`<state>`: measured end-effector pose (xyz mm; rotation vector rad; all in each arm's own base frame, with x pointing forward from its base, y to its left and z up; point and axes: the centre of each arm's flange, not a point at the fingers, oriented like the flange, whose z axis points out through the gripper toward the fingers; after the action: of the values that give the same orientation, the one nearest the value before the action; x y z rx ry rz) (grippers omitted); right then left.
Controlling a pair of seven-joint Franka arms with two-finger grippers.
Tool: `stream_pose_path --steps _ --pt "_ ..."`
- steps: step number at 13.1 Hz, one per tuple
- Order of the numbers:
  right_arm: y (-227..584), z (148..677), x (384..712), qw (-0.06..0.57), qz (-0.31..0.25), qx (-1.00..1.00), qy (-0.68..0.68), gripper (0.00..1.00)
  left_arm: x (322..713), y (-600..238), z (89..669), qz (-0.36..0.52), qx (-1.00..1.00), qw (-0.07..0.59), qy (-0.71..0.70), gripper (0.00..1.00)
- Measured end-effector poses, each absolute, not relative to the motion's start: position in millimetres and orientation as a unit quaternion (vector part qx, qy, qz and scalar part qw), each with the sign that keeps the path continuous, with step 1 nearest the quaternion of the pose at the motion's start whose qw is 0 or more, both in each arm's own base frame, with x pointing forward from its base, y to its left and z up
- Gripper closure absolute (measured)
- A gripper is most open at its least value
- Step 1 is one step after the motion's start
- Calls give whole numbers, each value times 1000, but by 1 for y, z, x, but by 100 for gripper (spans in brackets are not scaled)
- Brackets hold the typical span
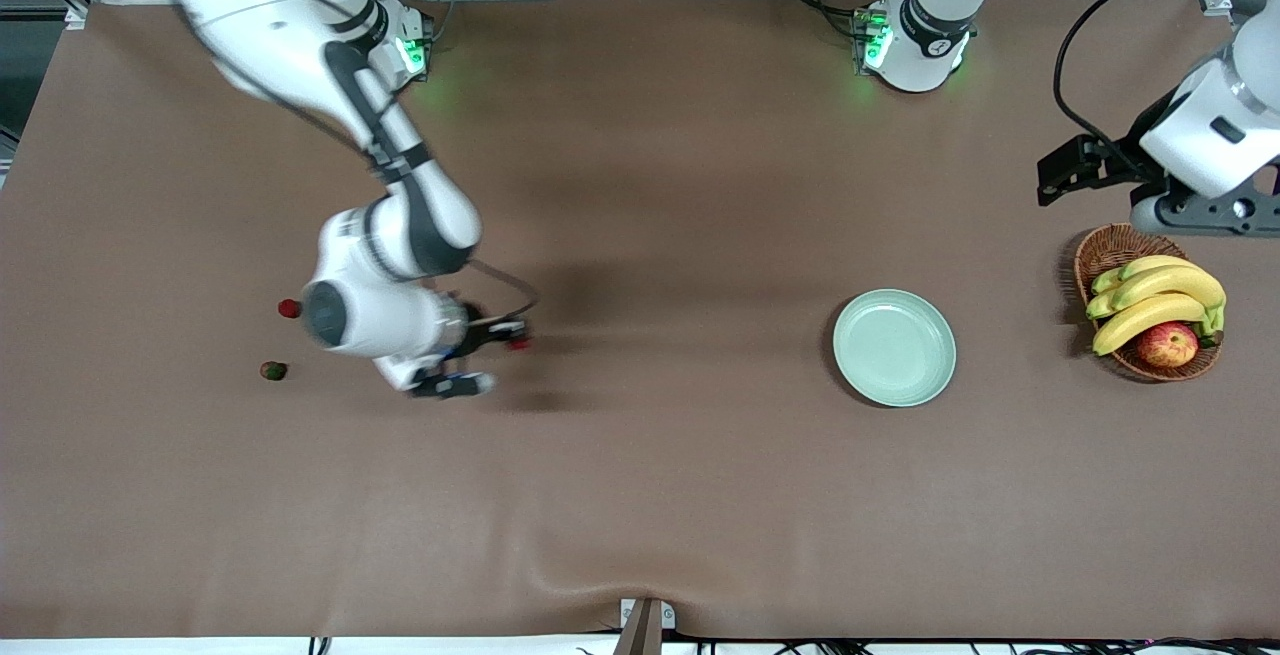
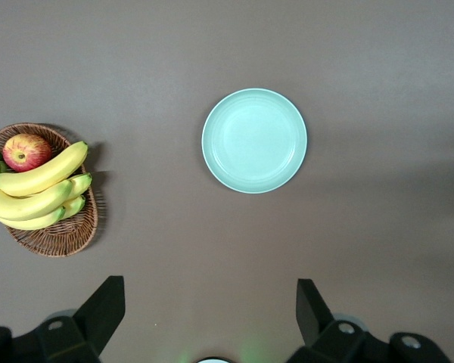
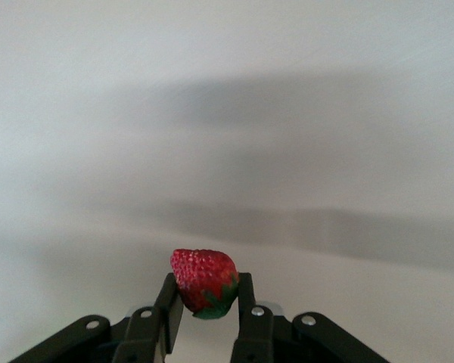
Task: Collect all strawberries into plate
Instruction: 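Carry the strawberry to mid-table while the left gripper reaches toward it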
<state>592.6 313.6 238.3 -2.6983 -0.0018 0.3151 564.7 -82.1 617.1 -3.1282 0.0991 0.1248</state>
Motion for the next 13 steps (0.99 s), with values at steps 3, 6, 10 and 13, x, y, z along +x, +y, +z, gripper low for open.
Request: stream_pose_path --steps 3,6,10,13 --pt "402 220 547 240 104 -965 -12 66 575 -83 579 39 -999 5 20 0" --pt "461 203 507 260 101 -960 -15 66 576 -99 526 22 -1000 2 -7 0" --pt "485 191 498 267 102 -958 -17 66 555 -181 448 -9 -999 -12 -39 0" --pt "470 182 511 260 96 -961 -2 57 549 -215 397 -11 -999 -24 -24 0"
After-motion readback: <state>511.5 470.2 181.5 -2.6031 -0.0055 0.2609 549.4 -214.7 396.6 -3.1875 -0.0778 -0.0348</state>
